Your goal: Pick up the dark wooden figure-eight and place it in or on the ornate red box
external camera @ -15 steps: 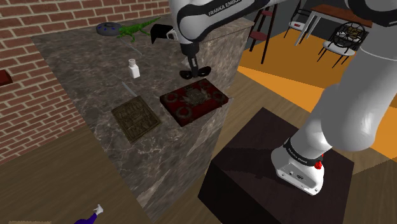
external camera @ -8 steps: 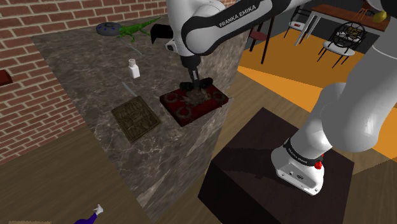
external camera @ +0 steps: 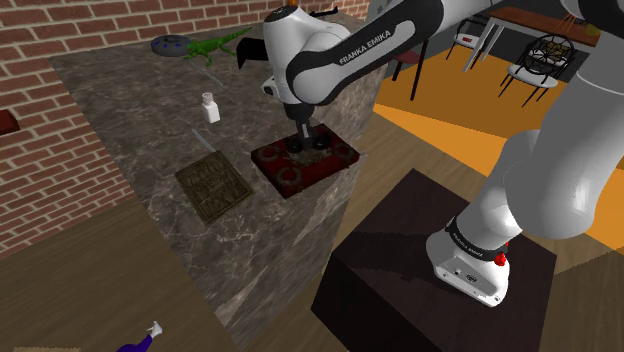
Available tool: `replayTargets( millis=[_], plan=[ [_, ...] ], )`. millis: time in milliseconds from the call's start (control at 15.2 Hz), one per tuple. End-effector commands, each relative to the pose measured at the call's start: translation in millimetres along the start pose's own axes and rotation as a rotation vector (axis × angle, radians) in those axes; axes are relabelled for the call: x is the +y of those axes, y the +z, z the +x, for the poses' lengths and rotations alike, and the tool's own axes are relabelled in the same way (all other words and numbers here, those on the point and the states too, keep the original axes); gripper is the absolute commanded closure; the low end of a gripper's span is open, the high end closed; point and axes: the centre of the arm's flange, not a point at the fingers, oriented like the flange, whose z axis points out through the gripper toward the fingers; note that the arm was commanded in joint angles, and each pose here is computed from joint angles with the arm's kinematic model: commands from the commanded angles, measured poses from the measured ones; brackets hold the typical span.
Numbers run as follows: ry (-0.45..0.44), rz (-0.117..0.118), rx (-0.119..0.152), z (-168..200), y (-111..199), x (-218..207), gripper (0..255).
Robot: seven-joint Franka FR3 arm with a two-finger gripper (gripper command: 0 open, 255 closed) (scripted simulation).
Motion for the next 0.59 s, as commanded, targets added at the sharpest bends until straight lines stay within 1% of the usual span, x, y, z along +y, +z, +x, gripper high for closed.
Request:
replayTargets(
  millis=[0, 396, 462, 528],
  plan=[
    [-0.002, 0.001, -0.001, 2.5, 8.5, -2.2, 255],
    [-0.002, 0.001, -0.001, 2.5, 8.5, -2.2, 255],
    [-0.003, 0.001, 0.0, 3.6, 9.3, -2.5, 0],
    [-0.003, 0.001, 0.0, 3.7, 9.1, -2.1, 0]
  ],
)
